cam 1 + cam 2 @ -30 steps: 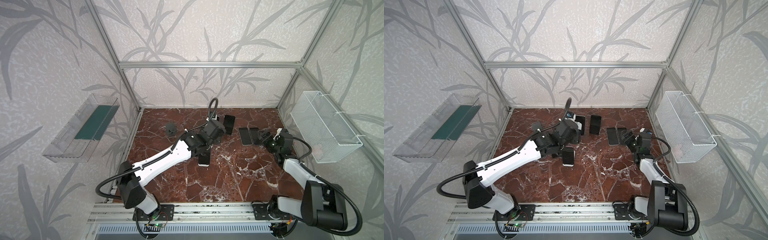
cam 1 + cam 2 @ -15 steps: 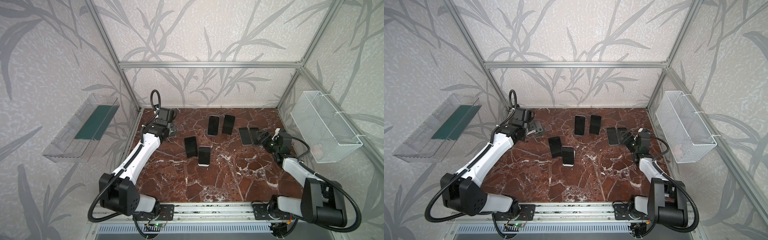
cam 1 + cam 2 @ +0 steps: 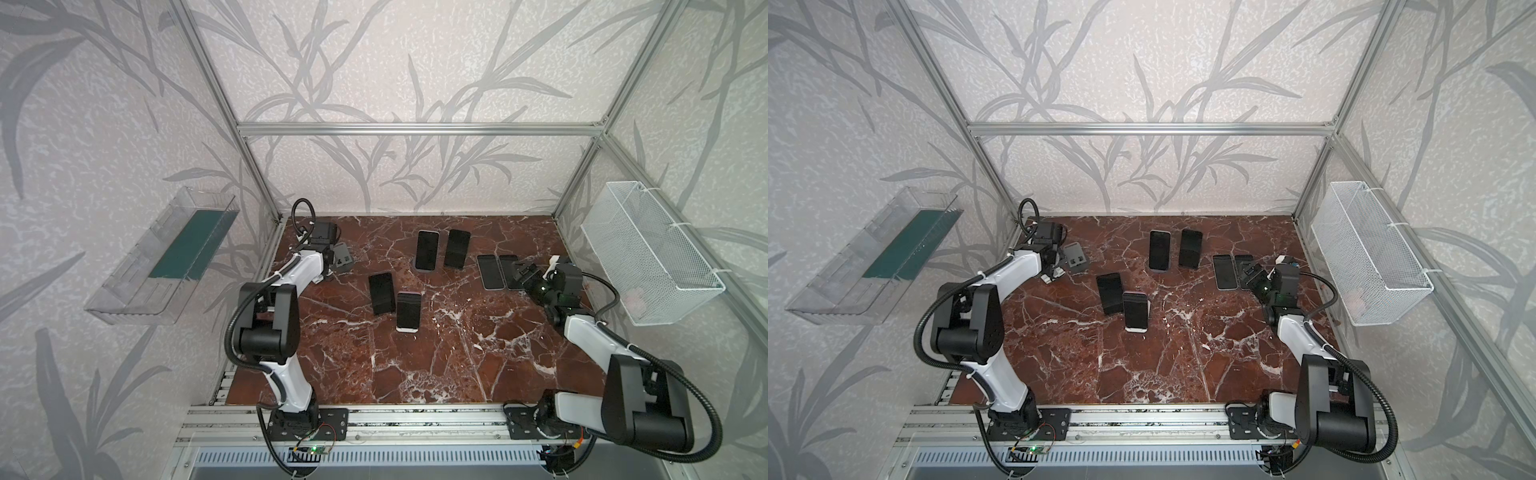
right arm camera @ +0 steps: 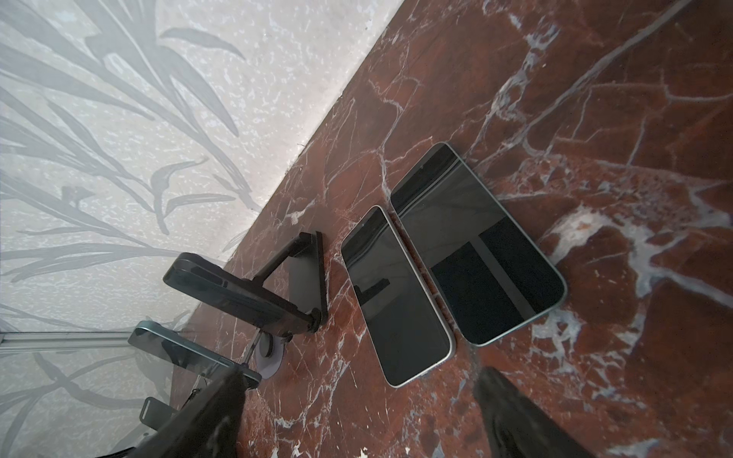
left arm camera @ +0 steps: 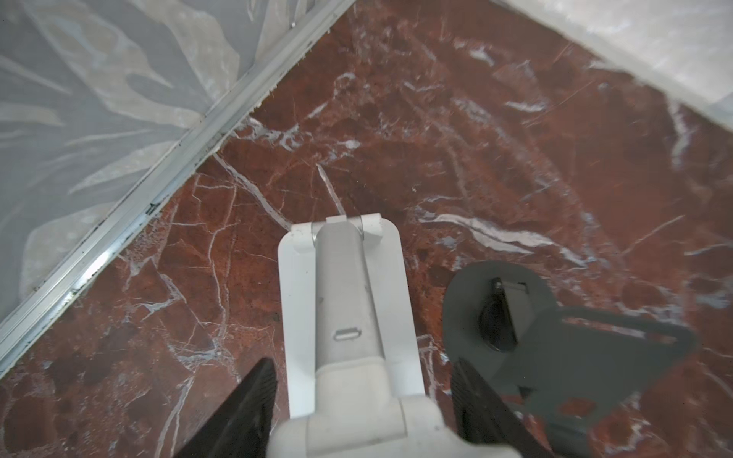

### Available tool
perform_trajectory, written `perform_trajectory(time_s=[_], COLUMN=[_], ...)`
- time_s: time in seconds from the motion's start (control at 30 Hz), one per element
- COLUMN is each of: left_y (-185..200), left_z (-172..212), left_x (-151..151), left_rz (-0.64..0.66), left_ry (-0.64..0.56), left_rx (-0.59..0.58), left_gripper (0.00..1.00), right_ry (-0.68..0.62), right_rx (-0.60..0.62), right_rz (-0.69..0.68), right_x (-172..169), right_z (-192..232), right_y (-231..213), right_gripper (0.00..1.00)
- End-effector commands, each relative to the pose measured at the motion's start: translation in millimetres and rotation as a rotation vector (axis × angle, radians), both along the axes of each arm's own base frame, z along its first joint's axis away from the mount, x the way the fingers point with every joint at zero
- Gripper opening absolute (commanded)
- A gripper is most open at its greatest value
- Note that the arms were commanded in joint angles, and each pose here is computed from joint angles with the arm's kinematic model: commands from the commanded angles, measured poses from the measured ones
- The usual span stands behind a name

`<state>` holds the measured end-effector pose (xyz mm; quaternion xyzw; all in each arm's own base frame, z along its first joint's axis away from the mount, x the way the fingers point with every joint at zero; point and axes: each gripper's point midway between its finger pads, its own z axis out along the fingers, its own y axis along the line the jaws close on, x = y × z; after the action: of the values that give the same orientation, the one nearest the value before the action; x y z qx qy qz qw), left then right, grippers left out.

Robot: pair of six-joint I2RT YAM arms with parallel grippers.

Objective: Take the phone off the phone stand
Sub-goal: 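Carry the white stand farther from the robot toward the grey stand with the left gripper, then set the white stand down, open the left gripper and raise both arms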

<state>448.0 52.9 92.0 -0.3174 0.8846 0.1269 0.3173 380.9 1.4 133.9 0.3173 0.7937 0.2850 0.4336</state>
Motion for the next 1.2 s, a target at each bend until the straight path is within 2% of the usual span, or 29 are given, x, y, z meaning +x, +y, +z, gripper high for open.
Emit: perform_trajectory(time_s=[0.0, 0.2, 0.4, 0.53, 0.67, 0.9, 1.07, 1.17], left_y=[13.4, 21.5, 15.6, 11.2, 6.6, -3.0, -19.8, -43.2], left_z=[6.7, -20.3, -21.8, -12.8, 24.3, 101.6, 175.8, 225.8], left_x=[13.4, 2.3, -0.1, -4.0, -7.7, -30.2, -51.2, -53.3], left_rz=[0.040, 0.083, 0.066, 0.053, 0.033, -0.040, -0.134, -0.227], left_ry=[-0.028, 0.036, 0.033, 0.068, 0.001, -0.168, -0.394, -0.541], left_rx=[0.036, 0.000, -0.040, -0.062, -0.081, -0.116, -0.146, -0.199], left_gripper=[0.61, 0.65, 0.77, 0.92, 0.99, 0.99, 0.96, 0.95], right_ry=[-0.032, -0.031, -0.034, -0.043, -0.049, -0.085, -0.096, -0.076], right_rx=[-0.031, -0.042, -0.048, -0.037, -0.042, -0.057, -0.103, -0.193], right_rz=[0.000, -0.002, 0.004, 0.017, 0.030, 0.065, 0.090, 0.132], right_x=[5.1, 5.1, 5.3, 5.8, 4.5, -4.3, -17.0, -30.9], right_z=[9.2, 7.9, 8.9, 11.7, 15.0, 43.5, 67.6, 82.7], right_y=[-1.8, -3.0, -1.2, 2.3, 6.3, 13.5, 21.2, 39.8], right_gripper=[0.91, 0.91, 0.91, 0.91, 0.91, 0.92, 0.92, 0.92])
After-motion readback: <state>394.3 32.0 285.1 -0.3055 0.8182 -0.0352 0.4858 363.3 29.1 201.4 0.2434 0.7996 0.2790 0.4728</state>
